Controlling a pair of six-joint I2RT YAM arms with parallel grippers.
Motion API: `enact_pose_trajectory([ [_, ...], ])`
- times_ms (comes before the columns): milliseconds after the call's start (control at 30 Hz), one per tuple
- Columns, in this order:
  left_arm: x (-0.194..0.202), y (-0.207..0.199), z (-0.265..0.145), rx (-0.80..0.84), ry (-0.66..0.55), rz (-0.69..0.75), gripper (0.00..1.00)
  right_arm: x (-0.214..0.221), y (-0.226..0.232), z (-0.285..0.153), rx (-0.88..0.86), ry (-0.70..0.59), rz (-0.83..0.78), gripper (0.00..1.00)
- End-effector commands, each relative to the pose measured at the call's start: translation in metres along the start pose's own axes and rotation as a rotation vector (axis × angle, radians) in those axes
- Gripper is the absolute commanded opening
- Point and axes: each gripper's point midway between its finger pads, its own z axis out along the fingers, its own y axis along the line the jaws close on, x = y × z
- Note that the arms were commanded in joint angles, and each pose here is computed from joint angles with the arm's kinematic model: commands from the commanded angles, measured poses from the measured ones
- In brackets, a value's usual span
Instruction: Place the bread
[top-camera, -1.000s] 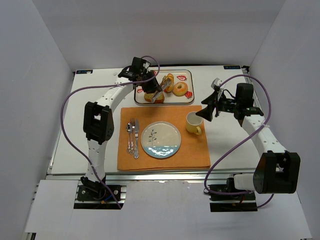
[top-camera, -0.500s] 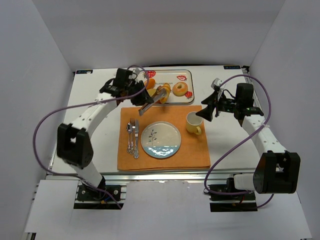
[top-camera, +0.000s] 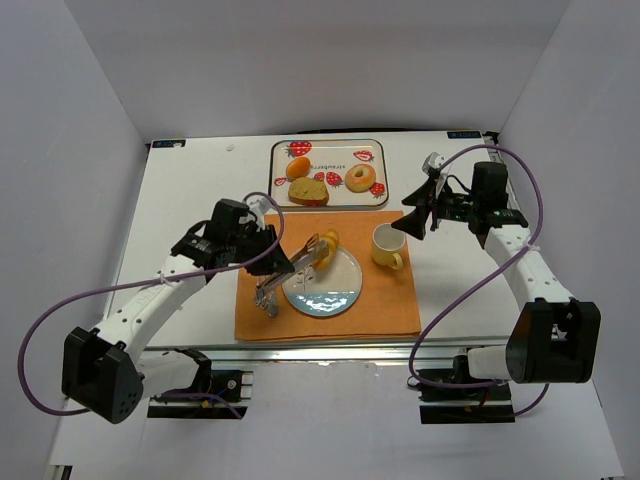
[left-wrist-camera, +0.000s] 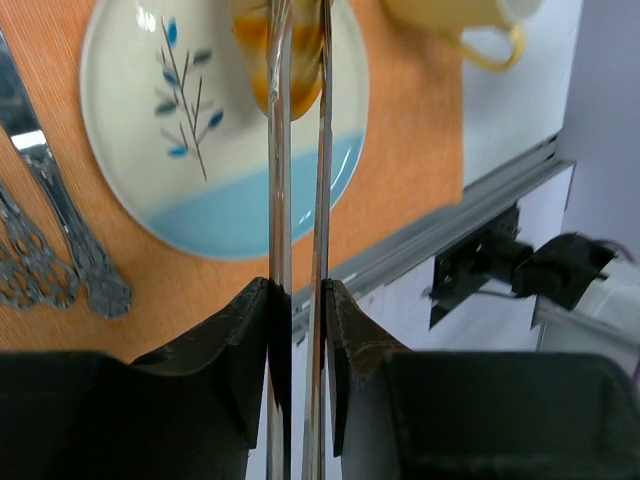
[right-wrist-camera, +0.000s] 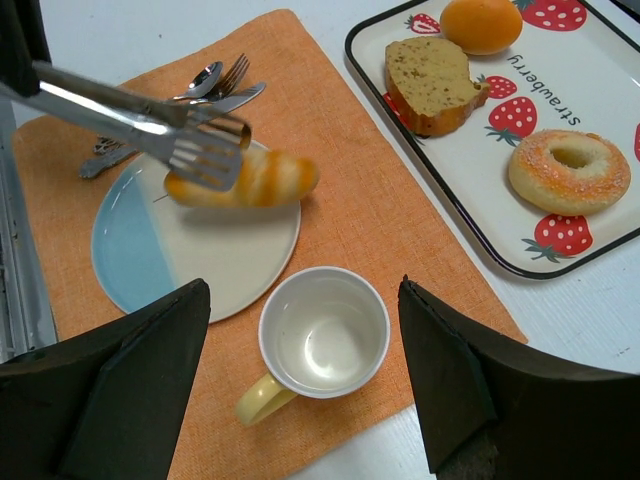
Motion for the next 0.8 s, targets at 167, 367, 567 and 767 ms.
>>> enact_pose_trajectory([
  [167, 0.016, -0.005, -0.004, 0.013, 0.004, 0.036, 0.0, -0.016, 0.003, -0.004, -0.024, -0.021, -0.016, 0.8],
  [367, 0.018, -0.005, -0.007, -0.002, 0.02, 0.055, 0.09, -0.014, 0.004, -0.004, -0.024, -0.018, -0.012, 0.8],
  [567, 0.021, -0.005, -0.009, -0.004, 0.037, 0.056, 0.23, -0.014, 0.004, -0.004, -0.025, -0.019, -0.011, 0.8],
  [767, 0.022, -0.009, -0.009, 0.01, 0.041, 0.057, 0.32, -0.014, 0.004, -0.004, -0.025, -0.02, -0.014, 0.81],
])
